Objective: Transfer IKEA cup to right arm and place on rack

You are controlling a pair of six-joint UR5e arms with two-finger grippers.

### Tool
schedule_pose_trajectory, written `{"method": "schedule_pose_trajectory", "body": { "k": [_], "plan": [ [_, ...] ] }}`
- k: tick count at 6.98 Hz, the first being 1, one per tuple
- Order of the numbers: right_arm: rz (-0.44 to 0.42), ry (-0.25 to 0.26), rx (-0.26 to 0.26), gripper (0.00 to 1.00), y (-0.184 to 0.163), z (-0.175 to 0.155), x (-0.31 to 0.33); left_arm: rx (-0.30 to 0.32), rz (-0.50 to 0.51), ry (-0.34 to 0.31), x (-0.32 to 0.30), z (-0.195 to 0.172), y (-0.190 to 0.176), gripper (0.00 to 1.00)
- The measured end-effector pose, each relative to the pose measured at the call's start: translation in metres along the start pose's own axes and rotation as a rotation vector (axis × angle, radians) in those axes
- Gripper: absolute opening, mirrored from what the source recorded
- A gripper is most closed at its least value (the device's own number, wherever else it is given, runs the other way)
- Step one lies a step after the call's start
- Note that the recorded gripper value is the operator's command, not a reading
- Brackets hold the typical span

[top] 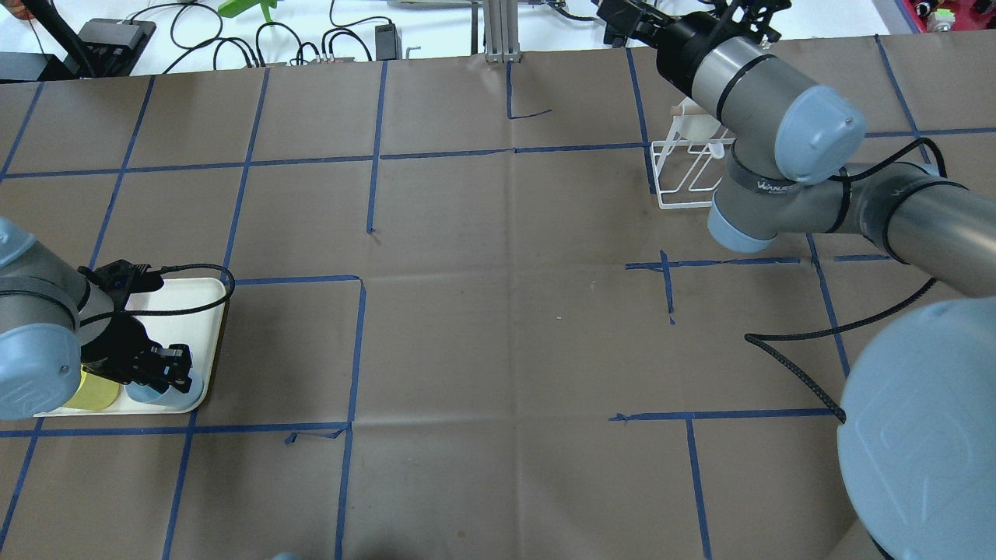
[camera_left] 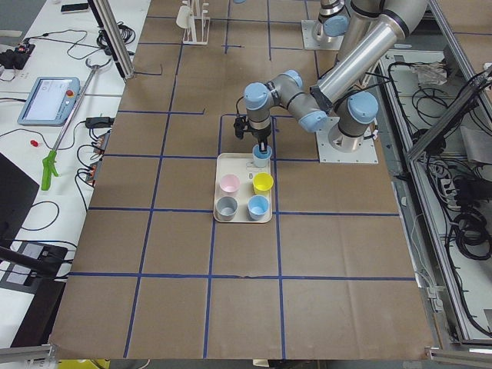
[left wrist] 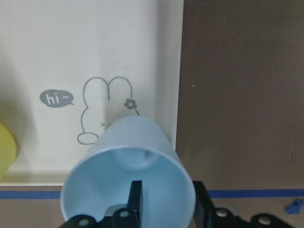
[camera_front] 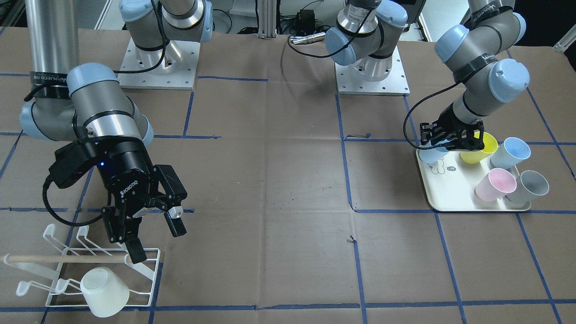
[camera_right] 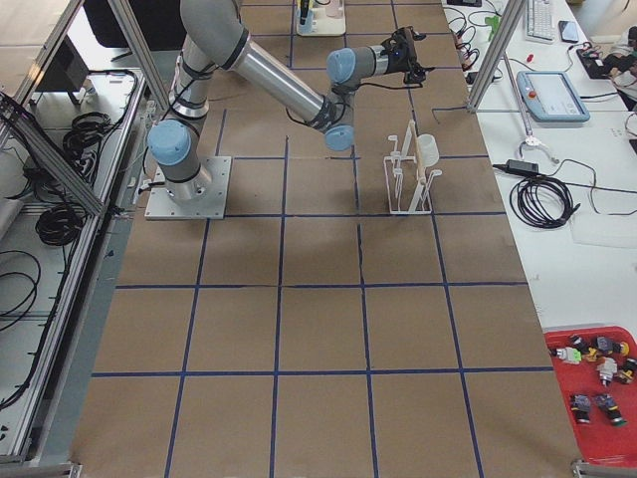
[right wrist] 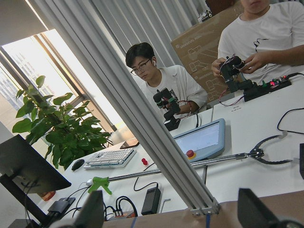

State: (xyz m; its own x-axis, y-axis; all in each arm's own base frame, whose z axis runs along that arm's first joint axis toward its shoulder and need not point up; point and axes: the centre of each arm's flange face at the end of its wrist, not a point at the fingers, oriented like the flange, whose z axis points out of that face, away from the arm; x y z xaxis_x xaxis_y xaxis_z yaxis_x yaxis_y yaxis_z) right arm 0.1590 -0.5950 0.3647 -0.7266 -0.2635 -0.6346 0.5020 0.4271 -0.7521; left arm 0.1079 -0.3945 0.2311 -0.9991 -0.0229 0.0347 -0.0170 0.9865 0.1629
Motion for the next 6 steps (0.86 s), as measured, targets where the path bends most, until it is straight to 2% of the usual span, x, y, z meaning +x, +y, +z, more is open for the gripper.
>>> {"method": "schedule_pose_trajectory", "body": {
  "k": [2, 3, 4, 6],
  "plan": [
    [0.134, -0.011, -0.007, 1.0, 0.006, 0.003, -0.008, 0.022, 0.002, -0.016, -0.001, -0.012, -0.001, 0.0],
    [0.237, -0.016, -0.012, 1.0, 0.008, 0.004, -0.009, 0.035, 0.003, -0.025, -0.003, -0.026, -0.003, 0.0],
    [0.37, -0.017, -0.021, 1.0, 0.011, 0.005, -0.008, 0.037, 0.006, -0.026, -0.004, -0.049, -0.006, 0.0],
    [0.587, -0.017, -0.029, 1.0, 0.012, 0.005, -0.009, 0.019, 0.023, -0.021, 0.0, -0.135, -0.017, 0.0]
  ]
}}
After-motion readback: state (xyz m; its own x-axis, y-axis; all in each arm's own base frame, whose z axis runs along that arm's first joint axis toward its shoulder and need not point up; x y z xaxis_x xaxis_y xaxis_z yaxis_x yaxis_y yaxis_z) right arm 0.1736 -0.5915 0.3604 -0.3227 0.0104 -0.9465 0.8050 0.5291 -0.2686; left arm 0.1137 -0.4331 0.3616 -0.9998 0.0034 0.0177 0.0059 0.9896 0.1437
